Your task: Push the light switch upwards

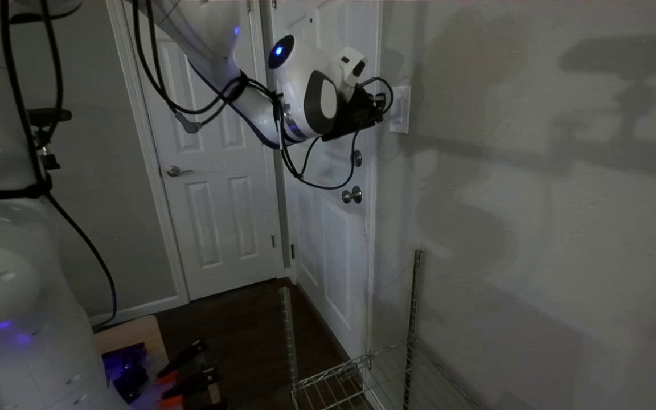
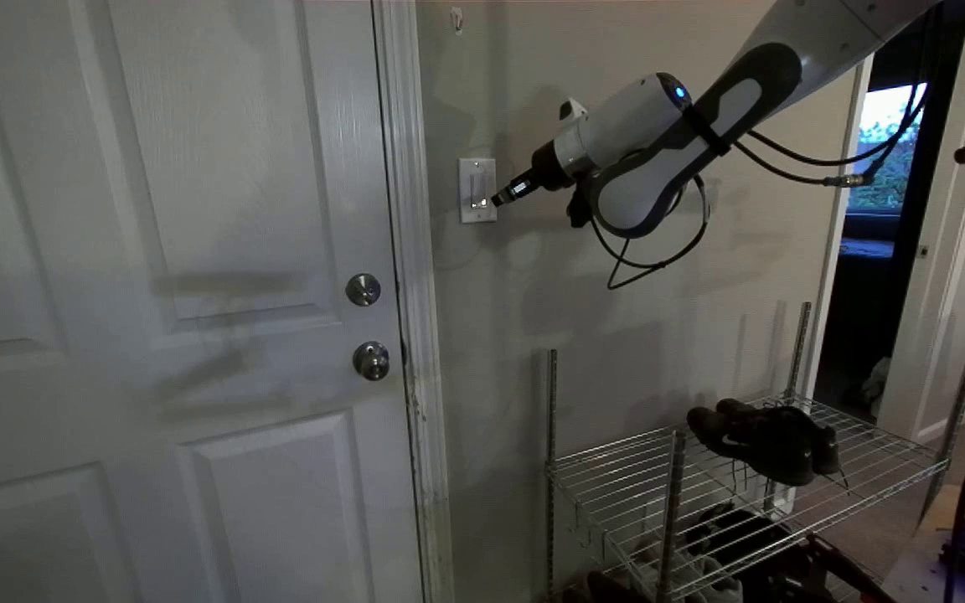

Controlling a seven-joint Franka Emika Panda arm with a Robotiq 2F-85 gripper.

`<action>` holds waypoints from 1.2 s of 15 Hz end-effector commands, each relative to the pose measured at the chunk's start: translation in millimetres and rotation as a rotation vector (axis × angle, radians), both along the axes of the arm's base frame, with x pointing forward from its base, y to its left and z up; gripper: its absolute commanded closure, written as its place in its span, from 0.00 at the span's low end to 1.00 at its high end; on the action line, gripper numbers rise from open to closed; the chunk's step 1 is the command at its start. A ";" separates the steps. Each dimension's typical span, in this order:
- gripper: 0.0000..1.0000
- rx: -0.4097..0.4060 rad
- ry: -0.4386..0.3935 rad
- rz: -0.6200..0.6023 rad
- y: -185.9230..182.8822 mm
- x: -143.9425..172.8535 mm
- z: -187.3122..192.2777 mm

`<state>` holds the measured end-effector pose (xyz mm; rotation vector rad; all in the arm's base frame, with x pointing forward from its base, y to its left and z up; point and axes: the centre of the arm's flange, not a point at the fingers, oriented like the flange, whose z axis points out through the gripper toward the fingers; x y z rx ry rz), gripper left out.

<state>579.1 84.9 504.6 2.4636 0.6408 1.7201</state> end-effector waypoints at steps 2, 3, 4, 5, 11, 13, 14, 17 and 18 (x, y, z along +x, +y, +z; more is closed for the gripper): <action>0.96 -0.017 -0.003 -0.013 1.8 8.9 -12.9; 0.96 -0.011 -0.006 -0.023 0.8 8.4 -14.2; 0.96 0.001 0.011 -0.011 -5.4 7.7 -8.1; 0.96 0.002 0.012 -0.013 -6.5 8.4 -8.7; 0.96 0.002 0.010 -0.015 -7.2 9.0 -7.7; 0.96 0.002 0.010 -0.015 -7.2 9.0 -7.7; 0.96 0.002 0.010 -0.015 -7.3 9.0 -7.7; 0.96 0.002 0.010 -0.015 -7.3 9.0 -7.7; 0.97 0.012 -0.031 -0.016 -6.5 10.5 -5.7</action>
